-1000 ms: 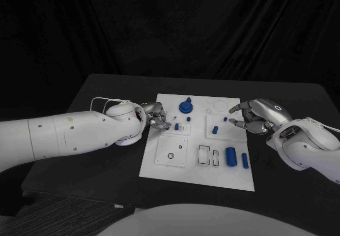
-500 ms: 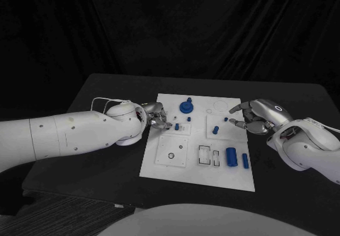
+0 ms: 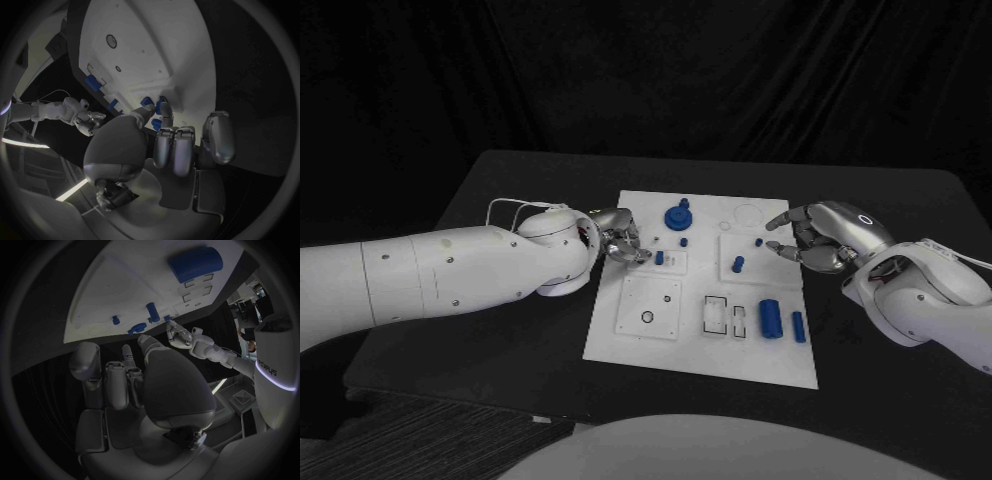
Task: Assemble the parts on the task board
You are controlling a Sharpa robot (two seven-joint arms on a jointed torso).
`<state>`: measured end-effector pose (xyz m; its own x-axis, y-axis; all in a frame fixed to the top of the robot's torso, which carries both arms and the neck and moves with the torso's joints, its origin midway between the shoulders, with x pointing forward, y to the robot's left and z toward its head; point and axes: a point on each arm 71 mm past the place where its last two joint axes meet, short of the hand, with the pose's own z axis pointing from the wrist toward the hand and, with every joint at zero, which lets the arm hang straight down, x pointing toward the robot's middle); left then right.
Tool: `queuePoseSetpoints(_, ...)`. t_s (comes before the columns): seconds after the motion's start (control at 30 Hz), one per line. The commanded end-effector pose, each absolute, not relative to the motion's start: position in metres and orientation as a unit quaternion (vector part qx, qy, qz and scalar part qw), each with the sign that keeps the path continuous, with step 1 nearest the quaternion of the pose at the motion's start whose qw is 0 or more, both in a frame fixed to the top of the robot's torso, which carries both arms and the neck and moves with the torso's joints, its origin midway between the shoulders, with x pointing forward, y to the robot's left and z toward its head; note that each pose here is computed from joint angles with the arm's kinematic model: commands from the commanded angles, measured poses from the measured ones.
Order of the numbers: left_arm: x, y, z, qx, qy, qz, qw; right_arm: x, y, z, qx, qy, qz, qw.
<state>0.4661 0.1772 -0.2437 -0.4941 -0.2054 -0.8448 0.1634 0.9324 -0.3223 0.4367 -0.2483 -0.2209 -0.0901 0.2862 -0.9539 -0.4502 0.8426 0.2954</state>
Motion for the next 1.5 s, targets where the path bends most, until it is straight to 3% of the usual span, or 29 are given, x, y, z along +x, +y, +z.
queuePoseSetpoints(0.03, 0.464, 0.175, -0.2471, -0.005, 0.85, -0.186, 0.493, 0.4365, -0.2494, -0.2216, -0.054, 0.686, 0.269, 0.674)
queuePoseSetpoints(1.5, 0.4641, 0.1811, -0.2489, -0.007, 0.856, -0.173, 0.487, 0.4364, -0.2489, -0.2231, -0.055, 0.69, 0.268, 0.67)
